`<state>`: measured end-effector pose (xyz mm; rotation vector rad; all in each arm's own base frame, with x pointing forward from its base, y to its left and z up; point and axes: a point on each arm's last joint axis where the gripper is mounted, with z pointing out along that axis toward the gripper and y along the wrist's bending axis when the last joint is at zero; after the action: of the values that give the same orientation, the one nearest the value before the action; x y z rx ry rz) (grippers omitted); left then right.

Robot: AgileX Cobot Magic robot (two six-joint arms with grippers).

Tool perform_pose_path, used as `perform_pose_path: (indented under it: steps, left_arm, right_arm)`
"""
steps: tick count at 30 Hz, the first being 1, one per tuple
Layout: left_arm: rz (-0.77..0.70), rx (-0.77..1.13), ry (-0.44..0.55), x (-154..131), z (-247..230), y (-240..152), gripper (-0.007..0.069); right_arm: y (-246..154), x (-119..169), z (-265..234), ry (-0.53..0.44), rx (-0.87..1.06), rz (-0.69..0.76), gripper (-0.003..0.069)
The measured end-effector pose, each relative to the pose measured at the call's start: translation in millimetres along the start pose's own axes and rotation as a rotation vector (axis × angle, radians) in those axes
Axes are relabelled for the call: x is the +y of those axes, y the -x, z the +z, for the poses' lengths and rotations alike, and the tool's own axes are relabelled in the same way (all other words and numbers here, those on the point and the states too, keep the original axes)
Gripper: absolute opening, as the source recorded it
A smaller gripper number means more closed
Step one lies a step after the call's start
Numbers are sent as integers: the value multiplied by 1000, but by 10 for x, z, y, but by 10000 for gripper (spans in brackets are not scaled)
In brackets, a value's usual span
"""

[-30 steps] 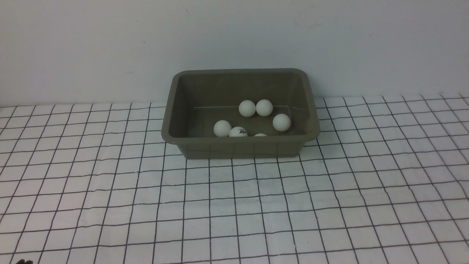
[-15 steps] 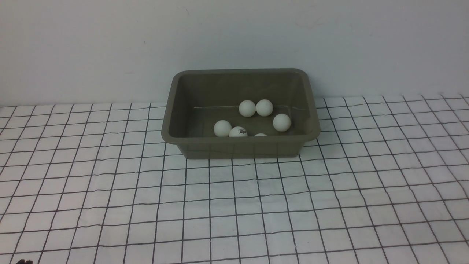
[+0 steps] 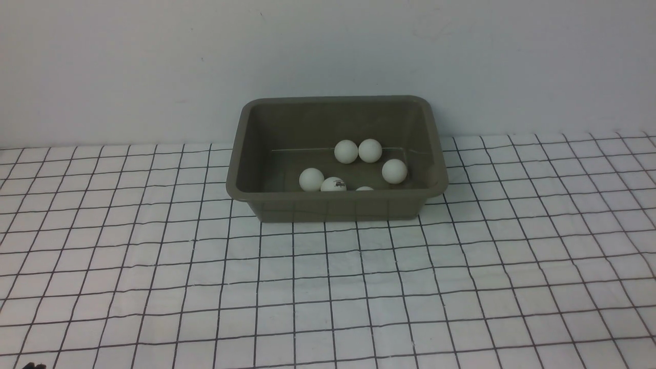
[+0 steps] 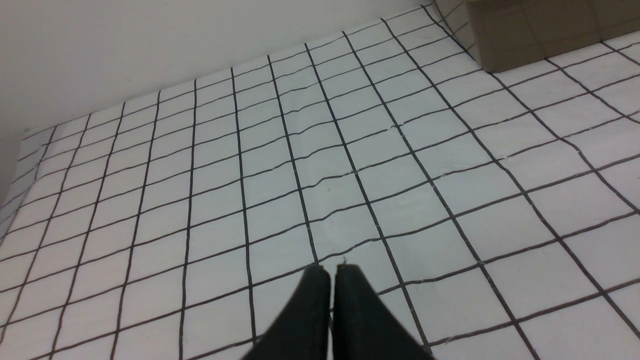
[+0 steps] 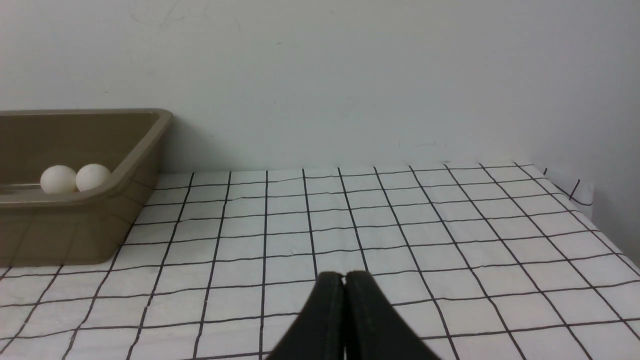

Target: Put the table tennis balls into the box on the white checkered tablecloth.

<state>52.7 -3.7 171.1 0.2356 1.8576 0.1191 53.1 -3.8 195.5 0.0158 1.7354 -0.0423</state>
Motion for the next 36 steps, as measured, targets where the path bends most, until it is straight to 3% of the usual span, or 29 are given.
perform_pose_path:
  steps: [36]
  left_arm:
    - [0, 1, 0, 0, 0, -1, -4]
  right_arm:
    - [-133, 18, 41, 25, 24, -18, -17]
